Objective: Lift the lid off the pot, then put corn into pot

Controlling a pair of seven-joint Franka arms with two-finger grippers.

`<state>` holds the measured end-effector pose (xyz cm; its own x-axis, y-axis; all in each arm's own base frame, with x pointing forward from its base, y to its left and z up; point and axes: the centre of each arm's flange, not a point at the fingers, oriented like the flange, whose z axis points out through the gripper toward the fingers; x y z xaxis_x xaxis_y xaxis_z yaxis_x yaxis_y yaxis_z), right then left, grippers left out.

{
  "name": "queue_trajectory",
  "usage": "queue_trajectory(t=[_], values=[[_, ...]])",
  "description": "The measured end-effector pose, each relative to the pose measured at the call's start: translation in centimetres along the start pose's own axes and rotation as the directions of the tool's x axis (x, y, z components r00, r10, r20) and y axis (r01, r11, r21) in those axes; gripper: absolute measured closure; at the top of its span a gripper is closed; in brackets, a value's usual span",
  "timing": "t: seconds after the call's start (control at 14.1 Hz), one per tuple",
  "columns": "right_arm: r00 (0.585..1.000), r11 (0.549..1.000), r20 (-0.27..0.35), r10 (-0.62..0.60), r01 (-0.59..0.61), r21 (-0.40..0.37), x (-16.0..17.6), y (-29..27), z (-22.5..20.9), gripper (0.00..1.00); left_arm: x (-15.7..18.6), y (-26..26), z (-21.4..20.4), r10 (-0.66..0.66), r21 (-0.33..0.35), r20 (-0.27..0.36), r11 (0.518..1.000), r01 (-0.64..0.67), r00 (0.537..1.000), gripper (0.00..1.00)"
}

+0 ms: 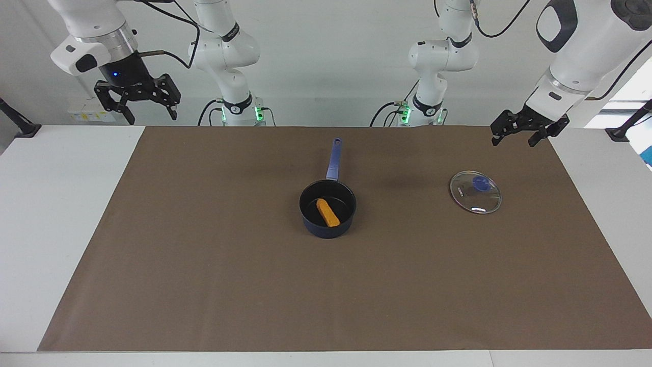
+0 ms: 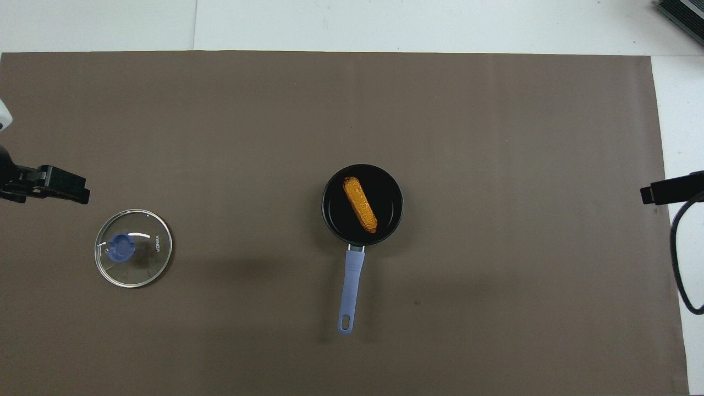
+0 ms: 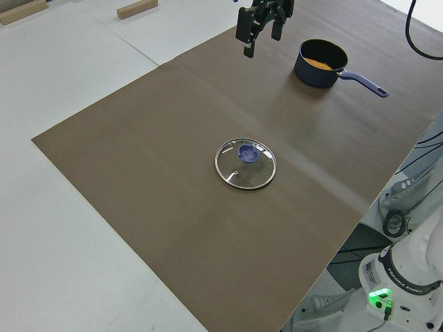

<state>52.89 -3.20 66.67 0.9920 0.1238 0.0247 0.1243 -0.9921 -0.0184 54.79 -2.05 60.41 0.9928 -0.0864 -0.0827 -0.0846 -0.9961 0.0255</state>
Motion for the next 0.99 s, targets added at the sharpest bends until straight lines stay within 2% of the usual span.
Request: queue_trajectory(t=[0.57, 0.99], values=[[0.999, 0.999, 0.021, 0.046, -0.047, 0.013, -2.1, 2.5, 0.8, 0.0, 0.0, 0.0, 0.0, 0.0, 0.0, 0.0, 1.0, 0.0, 1.0, 0.0], [0.999, 0.999, 0.025, 0.048, -0.048, 0.006, -2.3, 2.6, 0.9, 0.0, 0.0, 0.0, 0.0, 0.0, 0.0, 0.0, 1.0, 0.0, 1.0, 0.0]])
